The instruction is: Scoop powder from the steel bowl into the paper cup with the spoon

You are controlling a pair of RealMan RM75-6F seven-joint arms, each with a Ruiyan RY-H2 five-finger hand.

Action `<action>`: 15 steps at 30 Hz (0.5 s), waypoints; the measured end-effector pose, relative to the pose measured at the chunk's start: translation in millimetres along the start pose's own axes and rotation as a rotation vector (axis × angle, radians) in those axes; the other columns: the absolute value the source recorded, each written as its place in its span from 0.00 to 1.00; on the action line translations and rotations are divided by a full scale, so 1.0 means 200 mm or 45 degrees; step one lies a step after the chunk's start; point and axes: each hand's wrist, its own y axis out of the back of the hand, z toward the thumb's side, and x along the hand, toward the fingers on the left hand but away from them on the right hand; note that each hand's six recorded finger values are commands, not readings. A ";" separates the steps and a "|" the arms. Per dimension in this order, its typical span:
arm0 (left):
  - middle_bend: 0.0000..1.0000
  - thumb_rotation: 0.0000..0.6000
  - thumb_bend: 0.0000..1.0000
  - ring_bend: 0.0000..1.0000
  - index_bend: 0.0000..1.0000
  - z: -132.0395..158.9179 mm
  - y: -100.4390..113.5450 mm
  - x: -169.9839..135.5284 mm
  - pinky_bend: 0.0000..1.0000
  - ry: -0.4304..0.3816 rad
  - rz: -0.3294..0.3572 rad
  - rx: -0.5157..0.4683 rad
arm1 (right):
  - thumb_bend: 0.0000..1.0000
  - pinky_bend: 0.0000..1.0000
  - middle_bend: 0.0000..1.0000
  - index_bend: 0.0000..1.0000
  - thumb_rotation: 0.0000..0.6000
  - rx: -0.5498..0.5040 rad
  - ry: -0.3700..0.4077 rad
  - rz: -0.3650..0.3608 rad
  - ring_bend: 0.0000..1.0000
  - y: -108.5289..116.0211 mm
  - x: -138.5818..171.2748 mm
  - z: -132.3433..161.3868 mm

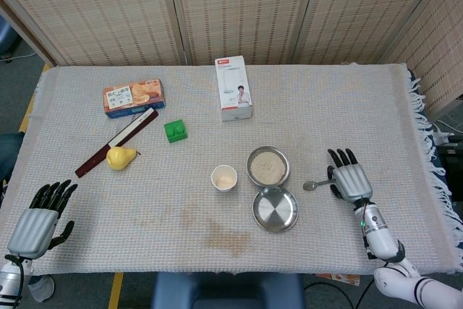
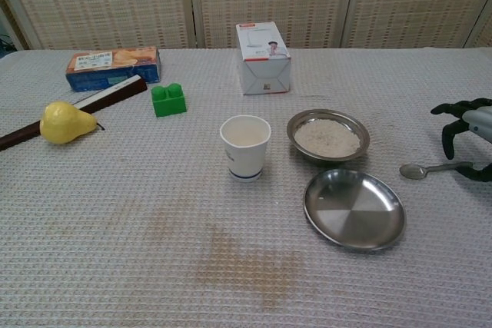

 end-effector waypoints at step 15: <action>0.00 1.00 0.42 0.00 0.00 0.00 -0.01 0.00 0.07 -0.002 -0.011 0.005 | 0.29 0.00 0.06 0.50 1.00 -0.009 0.017 0.006 0.00 -0.03 -0.04 0.05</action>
